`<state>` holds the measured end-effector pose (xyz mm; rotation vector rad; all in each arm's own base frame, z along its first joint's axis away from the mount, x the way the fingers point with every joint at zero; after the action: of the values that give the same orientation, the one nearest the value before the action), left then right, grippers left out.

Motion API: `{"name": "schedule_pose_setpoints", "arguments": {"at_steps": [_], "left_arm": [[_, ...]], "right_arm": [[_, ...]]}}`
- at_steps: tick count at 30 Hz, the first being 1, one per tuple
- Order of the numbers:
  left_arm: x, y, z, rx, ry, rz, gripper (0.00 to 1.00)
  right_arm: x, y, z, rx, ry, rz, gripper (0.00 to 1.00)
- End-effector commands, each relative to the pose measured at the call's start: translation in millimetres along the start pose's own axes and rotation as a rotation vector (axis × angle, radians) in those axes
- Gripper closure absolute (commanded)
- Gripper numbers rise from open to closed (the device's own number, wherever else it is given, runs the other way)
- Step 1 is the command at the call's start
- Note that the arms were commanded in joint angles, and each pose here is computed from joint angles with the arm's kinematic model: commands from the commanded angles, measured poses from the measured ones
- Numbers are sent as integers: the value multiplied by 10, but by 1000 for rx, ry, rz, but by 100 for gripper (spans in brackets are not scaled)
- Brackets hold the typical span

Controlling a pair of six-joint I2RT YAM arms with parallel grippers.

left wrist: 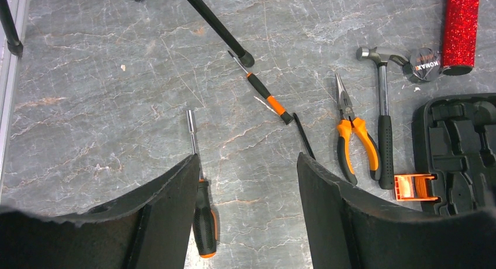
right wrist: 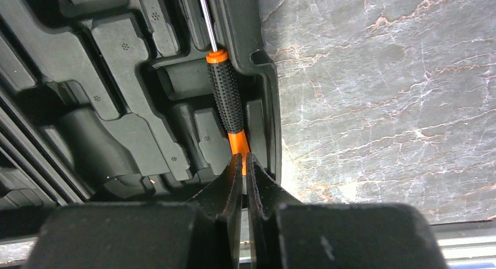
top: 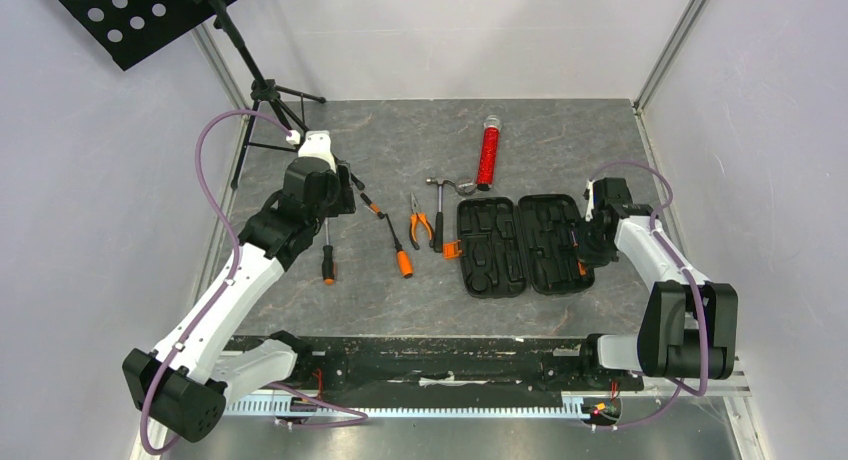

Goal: Pack the tool kit
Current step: Place the screwdriver in the toolbox.

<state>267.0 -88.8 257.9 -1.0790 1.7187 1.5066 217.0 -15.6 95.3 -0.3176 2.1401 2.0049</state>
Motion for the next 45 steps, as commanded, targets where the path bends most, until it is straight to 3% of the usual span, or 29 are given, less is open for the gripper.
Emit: {"name": "schedule_pose_setpoints", "arguments": {"at_steps": [1, 9, 19, 24, 34, 37, 41, 45], "left_arm": [[-96, 44, -9, 13, -17, -52, 32], [-97, 41, -6, 10, -19, -53, 32], [-106, 47, 10, 1, -23, -59, 32], [-113, 55, 16, -2, -21, -63, 32], [-139, 97, 44, -12, -21, -82, 32], [-150, 110, 44, -9, -19, -89, 32], [-150, 113, 44, -7, -18, -90, 32], [-138, 107, 11, 14, -8, -84, 32]], "right_arm": [[-58, -1, -22, 11, -8, -31, 94], [77, -105, -22, 19, -7, 26, 97], [498, -304, -31, 62, -21, 202, 100], [738, -401, 47, 48, -87, 273, 100], [1078, -566, 256, -22, -271, 289, 100], [871, -538, 204, -5, -260, 216, 100], [188, -252, 117, -18, -217, 23, 99], [-498, 201, 70, -46, -157, -183, 83]]}}
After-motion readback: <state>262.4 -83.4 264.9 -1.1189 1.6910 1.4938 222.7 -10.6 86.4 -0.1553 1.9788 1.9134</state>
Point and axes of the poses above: each gripper's point midway between its finger pads, its own y axis back along the fingers, its own z axis along the line the jaws close on, x = y × z, the point moved 5 cm from there along y, back along the fingers, and after that the axes turned 8 degrees about y, right-handed, at the moved point
